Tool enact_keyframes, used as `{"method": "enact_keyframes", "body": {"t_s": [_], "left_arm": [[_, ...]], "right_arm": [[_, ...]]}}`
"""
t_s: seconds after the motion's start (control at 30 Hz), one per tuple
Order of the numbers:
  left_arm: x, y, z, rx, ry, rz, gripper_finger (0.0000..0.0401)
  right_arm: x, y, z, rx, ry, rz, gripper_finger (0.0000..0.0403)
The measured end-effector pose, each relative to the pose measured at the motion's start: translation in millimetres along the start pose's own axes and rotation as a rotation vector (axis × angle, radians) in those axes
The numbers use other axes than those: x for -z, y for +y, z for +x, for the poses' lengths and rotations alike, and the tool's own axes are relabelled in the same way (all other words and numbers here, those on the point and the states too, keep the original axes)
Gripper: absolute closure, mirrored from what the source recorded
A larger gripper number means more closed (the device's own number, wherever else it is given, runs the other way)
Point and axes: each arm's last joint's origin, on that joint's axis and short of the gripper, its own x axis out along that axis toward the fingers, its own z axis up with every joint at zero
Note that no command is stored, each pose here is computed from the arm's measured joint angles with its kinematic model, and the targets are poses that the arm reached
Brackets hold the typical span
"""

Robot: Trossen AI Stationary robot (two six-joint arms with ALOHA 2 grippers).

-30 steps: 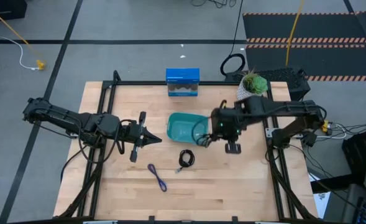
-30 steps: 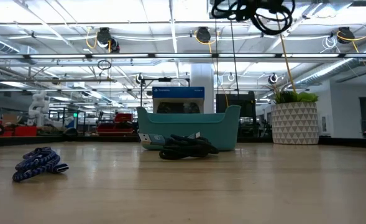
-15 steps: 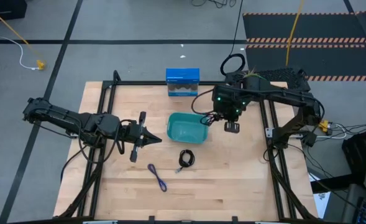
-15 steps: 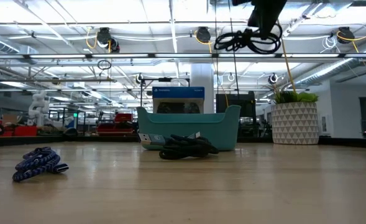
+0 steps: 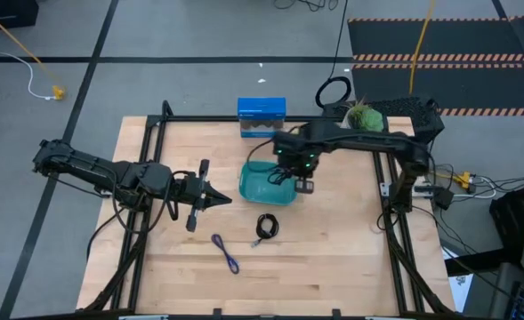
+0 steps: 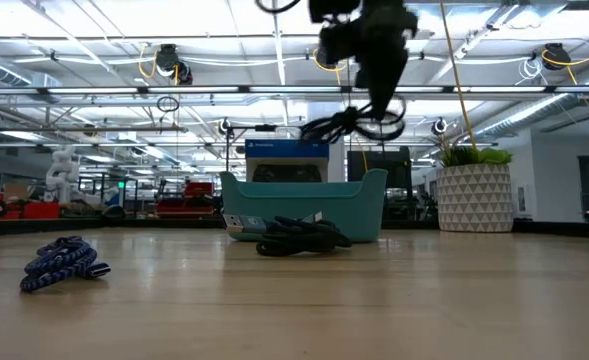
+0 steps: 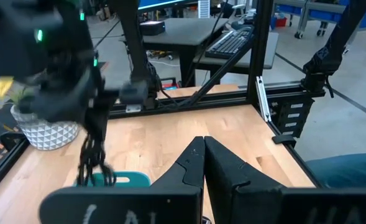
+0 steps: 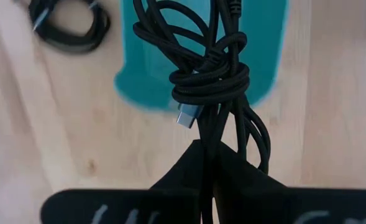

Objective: Pick and place USB-C Cables
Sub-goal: Put the bottom black charger cable into the green container

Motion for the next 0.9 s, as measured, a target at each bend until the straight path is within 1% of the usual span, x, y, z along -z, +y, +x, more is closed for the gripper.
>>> {"method": "enact_keyframes", "body": {"t_s": [0.07,0.27,0.43,0.53,0.73,0.8,0.9], "left_arm": [[0.0,0.0,0.0,0.0,0.0,0.001,0.0393],[0.1,0.0,0.0,0.0,0.001,0.0,0.0393],[0.7,0.0,0.0,0.0,0.008,0.0,0.0393],[0.9,0.0,0.0,0.0,0.009,0.0,0.0393],[0.9,0.0,0.0,0.0,0.009,-0.006,0.0393],[0.9,0.0,0.0,0.0,0.009,-0.007,0.0393],[0.9,0.1,0.0,0.0,0.009,-0.007,0.0393]], "right_arm": [[-9.4,-1.0,10.0,0.016,-0.019,0.0,0.0399],[-30.5,0.5,34.3,0.016,-0.065,0.012,0.0399],[-37.3,3.4,45.9,0.015,-0.062,0.006,0.0399],[-41.2,2.9,51.0,0.015,-0.072,0.025,0.0399],[-48.9,2.1,58.4,0.016,-0.141,0.048,0.0399],[-49.5,2.0,64.1,0.015,-0.155,0.059,0.0399],[-46.7,1.7,74.5,0.015,-0.14,0.06,0.0399]]}}
